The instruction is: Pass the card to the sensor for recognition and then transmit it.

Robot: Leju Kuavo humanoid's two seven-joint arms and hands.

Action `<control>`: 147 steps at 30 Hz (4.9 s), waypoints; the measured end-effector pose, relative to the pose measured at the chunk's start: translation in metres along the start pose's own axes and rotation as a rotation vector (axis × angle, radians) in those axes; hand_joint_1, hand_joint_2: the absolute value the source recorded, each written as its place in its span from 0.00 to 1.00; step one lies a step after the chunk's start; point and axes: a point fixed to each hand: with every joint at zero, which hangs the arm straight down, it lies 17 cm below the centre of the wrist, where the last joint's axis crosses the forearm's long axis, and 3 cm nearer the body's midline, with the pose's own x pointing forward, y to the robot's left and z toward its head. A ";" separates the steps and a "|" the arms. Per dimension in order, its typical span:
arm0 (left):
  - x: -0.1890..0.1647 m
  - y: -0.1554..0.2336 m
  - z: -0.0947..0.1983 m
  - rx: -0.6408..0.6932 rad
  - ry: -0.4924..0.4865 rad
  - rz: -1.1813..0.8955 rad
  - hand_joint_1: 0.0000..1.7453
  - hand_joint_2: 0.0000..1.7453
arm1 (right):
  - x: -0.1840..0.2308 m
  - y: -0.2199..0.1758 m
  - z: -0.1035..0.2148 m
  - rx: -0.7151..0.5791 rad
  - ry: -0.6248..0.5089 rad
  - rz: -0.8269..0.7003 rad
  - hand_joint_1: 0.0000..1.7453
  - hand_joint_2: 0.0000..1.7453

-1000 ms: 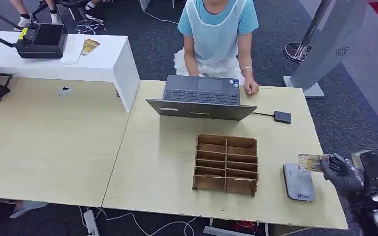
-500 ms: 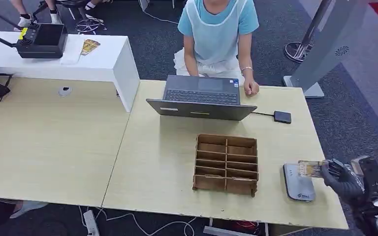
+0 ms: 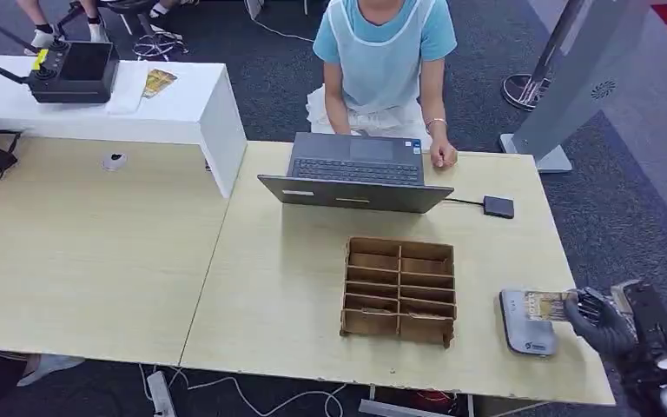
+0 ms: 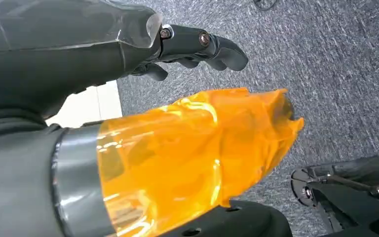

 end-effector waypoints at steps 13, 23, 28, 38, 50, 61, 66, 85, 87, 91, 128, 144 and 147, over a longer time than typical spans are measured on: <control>0.000 0.000 0.000 0.000 -0.001 -0.001 0.00 0.00 | -0.014 0.000 0.002 0.002 0.043 0.032 1.00 1.00; 0.000 0.000 0.000 0.000 -0.001 -0.001 0.00 0.00 | -0.015 0.000 0.002 0.001 0.046 0.031 1.00 1.00; 0.000 0.000 0.000 0.000 -0.001 -0.001 0.00 0.00 | -0.019 0.000 0.003 0.000 0.055 0.035 1.00 1.00; 0.001 -0.001 0.000 -0.004 -0.003 -0.005 0.00 0.00 | -0.035 -0.005 0.005 -0.025 0.113 0.096 1.00 1.00; 0.002 -0.003 0.001 -0.010 -0.006 -0.008 0.00 0.00 | -0.050 -0.002 0.002 -0.042 0.168 0.154 1.00 1.00; 0.002 -0.004 0.001 -0.010 -0.006 -0.008 0.00 0.00 | -0.050 -0.001 0.002 -0.042 0.169 0.152 1.00 1.00; 0.002 -0.004 0.001 -0.010 -0.006 -0.008 0.00 0.00 | -0.050 -0.001 0.002 -0.042 0.169 0.152 1.00 1.00; 0.003 -0.004 0.001 -0.010 -0.006 -0.007 0.00 0.00 | -0.047 0.001 -0.012 -0.079 0.186 0.270 1.00 1.00; 0.002 -0.004 0.001 -0.009 -0.006 -0.007 0.00 0.00 | -0.043 0.006 -0.013 -0.060 0.163 0.231 1.00 1.00; 0.002 -0.003 0.001 -0.005 -0.004 -0.007 0.00 0.00 | -0.032 0.007 -0.014 -0.054 0.120 0.170 1.00 1.00; 0.002 -0.003 0.001 -0.005 -0.002 -0.007 0.00 0.00 | 0.018 0.007 -0.018 -0.073 -0.042 0.083 1.00 1.00; 0.003 -0.005 0.002 -0.001 -0.003 -0.005 0.00 0.00 | 0.145 0.025 -0.029 -0.120 -0.363 0.153 1.00 1.00; 0.003 -0.005 0.002 0.001 -0.003 -0.004 0.00 0.00 | 0.166 0.033 -0.028 -0.125 -0.415 0.169 1.00 1.00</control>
